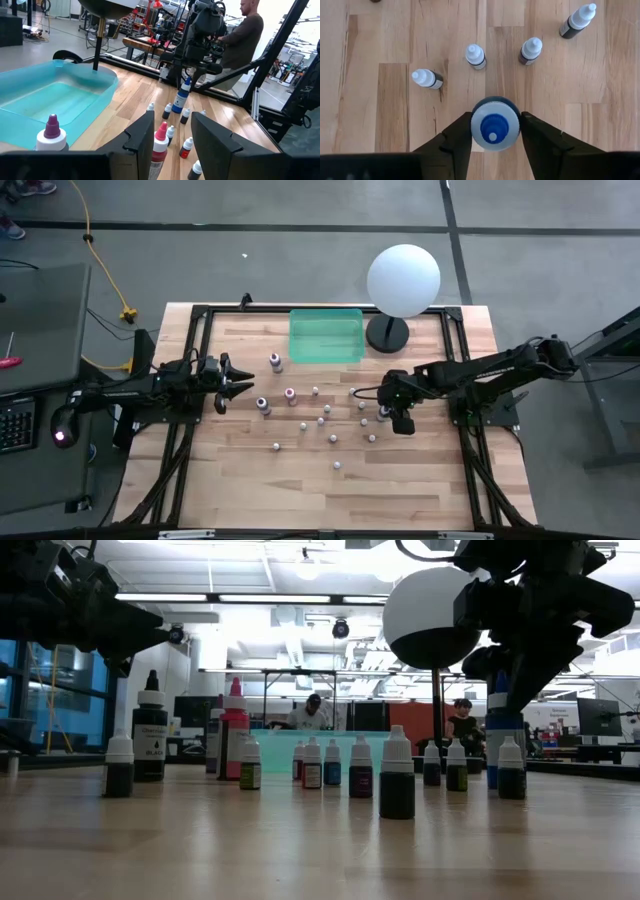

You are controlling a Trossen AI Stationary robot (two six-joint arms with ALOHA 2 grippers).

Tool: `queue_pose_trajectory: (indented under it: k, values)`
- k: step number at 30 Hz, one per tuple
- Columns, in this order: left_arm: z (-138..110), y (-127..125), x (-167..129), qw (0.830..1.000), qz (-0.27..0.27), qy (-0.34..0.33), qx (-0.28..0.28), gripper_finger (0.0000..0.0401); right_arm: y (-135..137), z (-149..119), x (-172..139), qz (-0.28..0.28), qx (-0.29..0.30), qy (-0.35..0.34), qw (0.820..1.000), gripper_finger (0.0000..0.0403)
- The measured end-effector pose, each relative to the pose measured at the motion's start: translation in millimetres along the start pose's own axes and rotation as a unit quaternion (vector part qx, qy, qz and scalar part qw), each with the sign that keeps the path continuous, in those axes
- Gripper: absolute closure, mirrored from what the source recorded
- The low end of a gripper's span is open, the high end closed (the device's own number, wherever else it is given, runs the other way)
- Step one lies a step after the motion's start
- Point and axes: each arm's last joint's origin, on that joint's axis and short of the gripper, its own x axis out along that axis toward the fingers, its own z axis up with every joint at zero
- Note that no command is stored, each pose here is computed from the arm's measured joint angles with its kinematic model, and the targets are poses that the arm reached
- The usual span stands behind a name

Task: Pick & Place food coloring
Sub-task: Put the large blue food coloring bottle into the green bin

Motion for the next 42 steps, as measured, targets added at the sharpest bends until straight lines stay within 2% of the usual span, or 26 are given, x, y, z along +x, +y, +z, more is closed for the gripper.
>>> queue_pose_trajectory:
  k: [15, 25, 35, 42]
  values:
    - [0.1, 0.0, 0.0, 1.000, 0.000, 0.000, 0.000, 0.0272, 0.0, 4.2, -2.1, -0.008, 0.031, -0.015, 0.999, 0.0274]
    - [0.0, 0.0, 0.0, 1.000, 0.000, 0.000, 0.000, 0.0272, 1.6, 19.0, -13.3, -0.018, 0.037, -0.045, 0.998, 0.0289]
    - [0.1, 0.0, 0.0, 1.000, 0.000, 0.000, 0.000, 0.0272, -1.0, 36.1, -33.0, -0.109, 0.119, -0.085, 0.983, 0.0286]
    - [0.1, 0.0, 0.0, 1.000, 0.000, 0.000, 0.000, 0.0272, -0.3, 53.4, -51.0, -0.137, 0.159, -0.137, 0.968, 0.0284]
